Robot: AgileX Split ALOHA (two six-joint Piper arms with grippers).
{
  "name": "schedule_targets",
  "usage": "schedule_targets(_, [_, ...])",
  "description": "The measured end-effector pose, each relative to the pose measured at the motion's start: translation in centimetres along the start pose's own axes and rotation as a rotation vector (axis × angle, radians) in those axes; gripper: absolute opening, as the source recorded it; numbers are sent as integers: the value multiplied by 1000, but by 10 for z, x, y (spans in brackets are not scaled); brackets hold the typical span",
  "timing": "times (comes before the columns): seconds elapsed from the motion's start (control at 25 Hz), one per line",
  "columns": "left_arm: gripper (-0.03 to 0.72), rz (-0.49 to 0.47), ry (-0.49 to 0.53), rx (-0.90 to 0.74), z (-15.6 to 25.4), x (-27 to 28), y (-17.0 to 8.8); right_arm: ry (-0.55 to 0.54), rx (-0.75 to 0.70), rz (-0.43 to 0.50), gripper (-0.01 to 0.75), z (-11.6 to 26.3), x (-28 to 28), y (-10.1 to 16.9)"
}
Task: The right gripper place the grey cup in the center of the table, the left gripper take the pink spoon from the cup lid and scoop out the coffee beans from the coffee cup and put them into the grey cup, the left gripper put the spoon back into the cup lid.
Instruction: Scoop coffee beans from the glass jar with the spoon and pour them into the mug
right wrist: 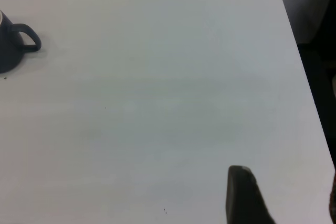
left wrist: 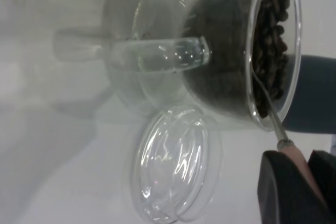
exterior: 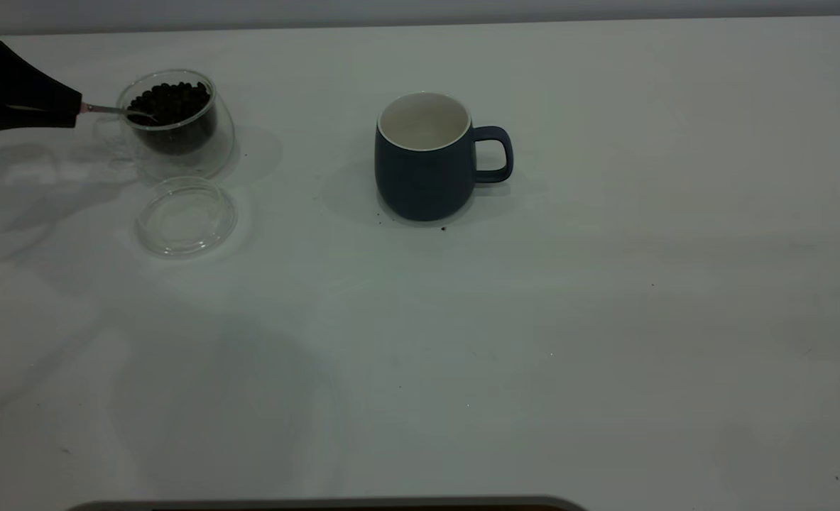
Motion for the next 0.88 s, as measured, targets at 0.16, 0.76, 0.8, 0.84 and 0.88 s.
schedule_targets(0.16, [107, 23, -34, 24, -5, 10, 1, 0, 0, 0, 420, 0, 0, 0])
schedule_targets(0.76, [107, 92, -17, 30, 0, 17, -8, 0, 0, 0, 420, 0, 0, 0])
schedule_targets(0.8, [107, 98, -15, 30, 1, 17, -9, 0, 0, 0, 420, 0, 0, 0])
schedule_targets(0.84, [107, 103, -15, 31, 1, 17, -10, 0, 0, 0, 420, 0, 0, 0])
schedule_targets(0.88, [107, 108, -20, 33, 0, 17, -11, 0, 0, 0, 420, 0, 0, 0])
Point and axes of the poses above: a point on each arm's last joint axis where the gripper is mounted, x pointing back along that axis away from the gripper, y along the wrist's bending axis when the last joint is at zero, z = x × y, the point moved 10 cm from there along -x, pointing out along that axis toward the gripper, and after that the axes turned 5 degrees about -x, right-handed, at the moved point
